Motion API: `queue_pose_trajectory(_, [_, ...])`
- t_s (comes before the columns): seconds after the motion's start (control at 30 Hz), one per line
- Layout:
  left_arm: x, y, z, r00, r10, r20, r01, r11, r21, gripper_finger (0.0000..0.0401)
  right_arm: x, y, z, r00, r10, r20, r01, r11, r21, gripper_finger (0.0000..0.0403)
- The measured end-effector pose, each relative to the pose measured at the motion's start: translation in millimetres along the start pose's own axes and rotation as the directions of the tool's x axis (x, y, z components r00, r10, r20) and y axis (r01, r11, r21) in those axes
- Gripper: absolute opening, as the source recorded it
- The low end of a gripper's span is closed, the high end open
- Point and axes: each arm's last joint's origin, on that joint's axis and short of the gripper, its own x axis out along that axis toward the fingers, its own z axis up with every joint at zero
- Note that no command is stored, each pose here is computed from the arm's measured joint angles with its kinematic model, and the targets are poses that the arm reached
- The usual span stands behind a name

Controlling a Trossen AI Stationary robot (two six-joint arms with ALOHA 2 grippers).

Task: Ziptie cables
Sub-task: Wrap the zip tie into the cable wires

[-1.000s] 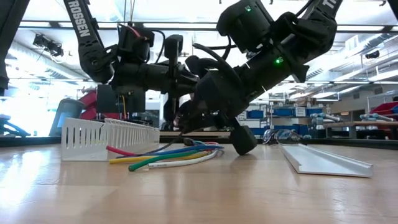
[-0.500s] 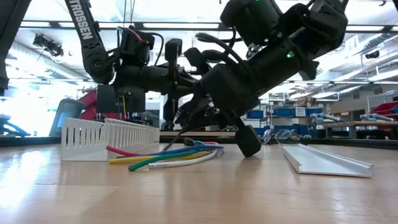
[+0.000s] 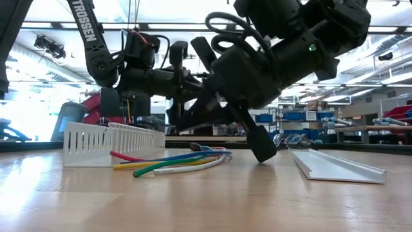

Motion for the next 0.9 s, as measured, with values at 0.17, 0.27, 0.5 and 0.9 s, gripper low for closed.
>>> queue_pose_trajectory(0.17, [0.1, 0.5, 0.7, 0.999, 0.024, 0.029, -0.023, 1.000, -0.003, 0.0001, 0.2, -0.5, 0.7, 0.999, 0.004, 0.035, -0.005, 0.999, 0.040, 0.0005])
queue_pose_trajectory(0.27, [0.1, 0.7, 0.9, 0.999, 0.029, 0.035, -0.029, 1.000, -0.003, 0.0001, -0.1, -1.1, 1.7, 0.999, -0.002, 0.045, 0.000, 0.999, 0.050, 0.0004])
queue_pose_trajectory(0.5, [0.0, 1.5, 2.0, 0.996, 0.059, 0.072, -0.058, 0.998, -0.026, 0.0001, -0.2, -4.0, 2.8, 0.998, -0.030, 0.058, 0.026, 0.996, 0.083, 0.0004])
queue_pose_trajectory(0.9, [-0.2, 2.4, 2.9, 0.991, 0.088, 0.105, -0.090, 0.996, 0.015, 0.0001, -0.2, -3.9, 3.4, 0.997, -0.027, 0.071, 0.009, 0.970, 0.243, 0.0001])
